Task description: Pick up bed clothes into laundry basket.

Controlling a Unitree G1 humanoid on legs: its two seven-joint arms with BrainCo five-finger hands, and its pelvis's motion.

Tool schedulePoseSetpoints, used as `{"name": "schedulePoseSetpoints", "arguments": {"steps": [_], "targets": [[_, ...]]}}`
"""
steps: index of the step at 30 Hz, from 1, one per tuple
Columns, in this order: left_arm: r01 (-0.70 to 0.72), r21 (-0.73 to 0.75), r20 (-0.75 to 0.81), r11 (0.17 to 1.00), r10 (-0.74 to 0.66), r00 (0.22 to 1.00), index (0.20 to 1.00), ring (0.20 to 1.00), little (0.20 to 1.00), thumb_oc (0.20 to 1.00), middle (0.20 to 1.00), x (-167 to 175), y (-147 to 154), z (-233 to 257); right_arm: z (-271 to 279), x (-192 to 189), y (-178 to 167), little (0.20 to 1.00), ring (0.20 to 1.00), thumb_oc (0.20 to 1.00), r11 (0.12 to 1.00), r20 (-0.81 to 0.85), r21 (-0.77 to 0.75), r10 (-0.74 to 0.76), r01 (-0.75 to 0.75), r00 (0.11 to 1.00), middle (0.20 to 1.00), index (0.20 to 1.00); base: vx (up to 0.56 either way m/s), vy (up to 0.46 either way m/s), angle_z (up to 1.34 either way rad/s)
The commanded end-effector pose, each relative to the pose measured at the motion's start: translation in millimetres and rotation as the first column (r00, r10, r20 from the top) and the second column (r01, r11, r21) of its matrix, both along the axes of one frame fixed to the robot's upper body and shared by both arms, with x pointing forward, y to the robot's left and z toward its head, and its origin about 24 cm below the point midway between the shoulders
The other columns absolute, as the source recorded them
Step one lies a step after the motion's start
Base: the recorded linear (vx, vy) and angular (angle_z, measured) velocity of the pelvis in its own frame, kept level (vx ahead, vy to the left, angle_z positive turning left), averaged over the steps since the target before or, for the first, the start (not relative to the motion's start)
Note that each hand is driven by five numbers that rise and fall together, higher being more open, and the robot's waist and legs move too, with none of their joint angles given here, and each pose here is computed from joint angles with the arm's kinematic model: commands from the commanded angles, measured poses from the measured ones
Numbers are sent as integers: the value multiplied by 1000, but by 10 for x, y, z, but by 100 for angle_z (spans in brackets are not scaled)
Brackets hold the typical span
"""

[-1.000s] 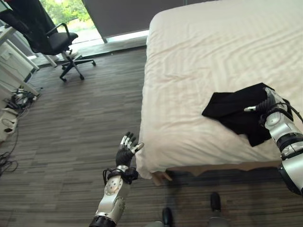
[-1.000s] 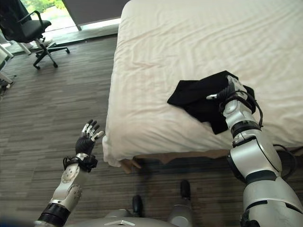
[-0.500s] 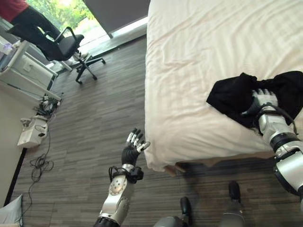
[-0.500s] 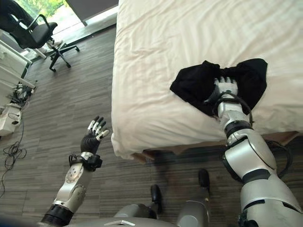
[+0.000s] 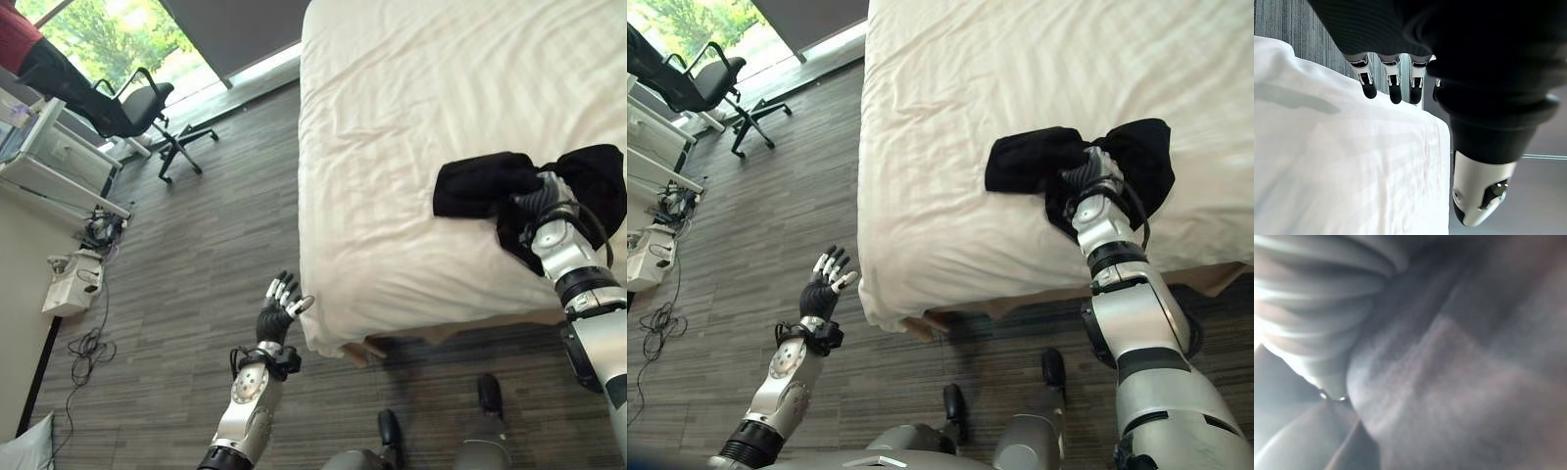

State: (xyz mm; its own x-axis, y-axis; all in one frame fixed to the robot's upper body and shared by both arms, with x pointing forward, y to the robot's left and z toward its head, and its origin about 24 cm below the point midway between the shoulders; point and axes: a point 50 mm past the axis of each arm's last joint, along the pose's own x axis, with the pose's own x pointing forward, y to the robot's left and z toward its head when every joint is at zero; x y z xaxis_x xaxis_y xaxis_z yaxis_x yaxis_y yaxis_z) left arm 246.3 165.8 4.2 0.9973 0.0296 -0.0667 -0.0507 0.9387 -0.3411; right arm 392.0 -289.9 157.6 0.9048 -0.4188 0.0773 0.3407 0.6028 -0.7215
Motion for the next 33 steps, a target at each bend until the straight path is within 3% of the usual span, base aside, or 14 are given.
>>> {"name": "schedulePoseSetpoints", "arguments": {"steps": [1, 4, 7, 9, 13, 15, 19, 21, 24, 27, 33], "targets": [[-22, 12, 136, 1000, 20, 990, 1000, 1000, 1000, 1000, 1000, 186, 51, 282, -30, 60, 144, 200, 200, 200, 986, 43, 167, -3, -4, 999, 200, 200, -9, 18, -7], [-17, 8, 152, 1000, 16, 988, 1000, 1000, 1000, 1000, 1000, 187, 47, 320, 27, 48, 70, 200, 200, 200, 903, 146, 429, -85, 14, 986, 200, 200, -2, 3, -2], [-4, 11, 151, 1000, 2, 989, 1000, 1000, 1000, 1000, 1000, 175, 9, 320, -51, 7, 1, 200, 200, 200, 595, 232, 803, -279, -21, 932, 200, 200, 0, 0, 0], [5, 12, 147, 1000, -7, 989, 1000, 1000, 1000, 1000, 1000, 158, -2, 312, -65, 14, 27, 200, 200, 200, 383, 262, 917, -357, -115, 897, 200, 200, 11, 16, 0], [18, 16, 142, 1000, -20, 990, 1000, 1000, 1000, 1000, 1000, 114, -6, 284, -138, 7, 127, 200, 200, 200, -24, 294, 931, -545, -365, 785, 200, 200, 0, 0, 0], [18, 8, 135, 1000, -19, 991, 1000, 1000, 1000, 1000, 1000, 110, -14, 265, -85, 15, 186, 200, 200, 200, -113, 312, 875, -612, -471, 727, 200, 200, 0, 0, 0], [7, -12, 114, 1000, -5, 993, 1000, 1000, 1000, 1000, 1000, 104, -23, 213, 23, 7, 247, 200, 200, 200, -99, 373, 824, -645, -557, 667, 200, 200, 17, 10, 0], [-24, -7, 106, 1000, 25, 994, 1000, 1000, 1000, 1000, 1000, 112, 14, 192, 326, -17, 435, 200, 200, 200, 5, 537, 749, -590, -663, 603, 200, 200, 36, 19, 1], [-37, 2, 94, 999, 37, 995, 1000, 1000, 1000, 1000, 1000, 107, 47, 162, 467, -40, 533, 200, 200, 200, 46, 603, 714, -548, -699, 580, 200, 200, 0, 0, 0], [-51, 28, 97, 998, 48, 994, 1000, 1000, 1000, 1000, 1000, 104, 95, 167, 713, -175, 700, 200, 200, 200, 105, 735, 604, -456, -790, 501, 200, 200, 0, 0, 0], [-55, 62, 76, 997, 50, 996, 1000, 1000, 1000, 1000, 1000, 65, 133, 126, 756, -448, 669, 200, 200, 200, 158, 793, 509, -470, -846, 389, 200, 200, 9, 2, 0]]}}
